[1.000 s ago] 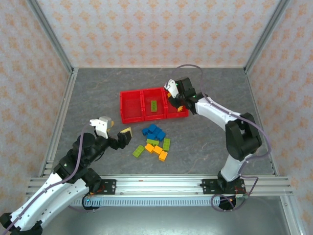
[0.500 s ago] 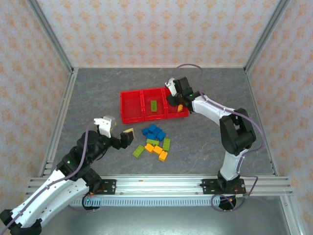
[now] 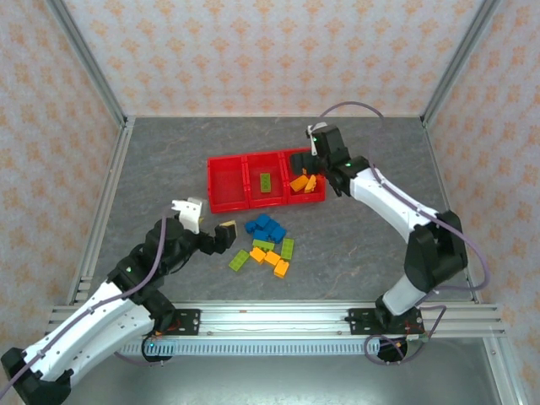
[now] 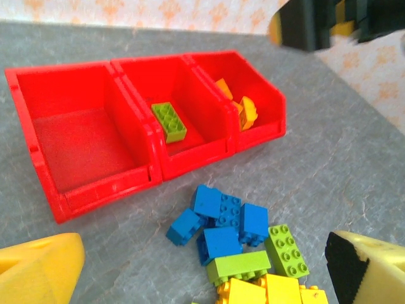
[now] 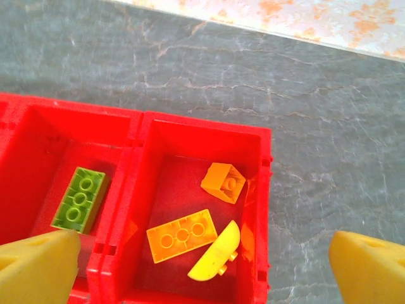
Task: Sort the legos into containers by color
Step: Pick up the lego from the middle-left of the table.
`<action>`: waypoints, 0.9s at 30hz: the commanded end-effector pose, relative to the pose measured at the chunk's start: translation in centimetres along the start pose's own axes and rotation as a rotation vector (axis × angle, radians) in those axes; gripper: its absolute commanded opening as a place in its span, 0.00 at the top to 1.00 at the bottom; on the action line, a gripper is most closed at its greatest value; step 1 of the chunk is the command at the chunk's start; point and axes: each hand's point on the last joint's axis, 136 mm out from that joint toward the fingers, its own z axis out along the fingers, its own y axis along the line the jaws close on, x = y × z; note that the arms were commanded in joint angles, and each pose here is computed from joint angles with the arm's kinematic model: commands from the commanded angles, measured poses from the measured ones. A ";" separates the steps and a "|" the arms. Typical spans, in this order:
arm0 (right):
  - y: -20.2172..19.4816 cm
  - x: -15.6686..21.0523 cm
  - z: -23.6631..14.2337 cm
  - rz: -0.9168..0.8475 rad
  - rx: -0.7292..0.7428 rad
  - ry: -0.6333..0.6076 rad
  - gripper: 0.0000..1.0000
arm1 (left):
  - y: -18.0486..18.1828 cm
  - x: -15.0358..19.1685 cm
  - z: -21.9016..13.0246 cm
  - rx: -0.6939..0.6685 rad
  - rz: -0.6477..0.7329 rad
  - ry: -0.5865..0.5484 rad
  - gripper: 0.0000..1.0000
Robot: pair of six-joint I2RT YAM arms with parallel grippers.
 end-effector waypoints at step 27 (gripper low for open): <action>-0.9 3.6 -7.7 0.205 -0.089 -0.061 0.00 | 0.0 14.3 5.1 -0.313 -0.035 0.632 0.19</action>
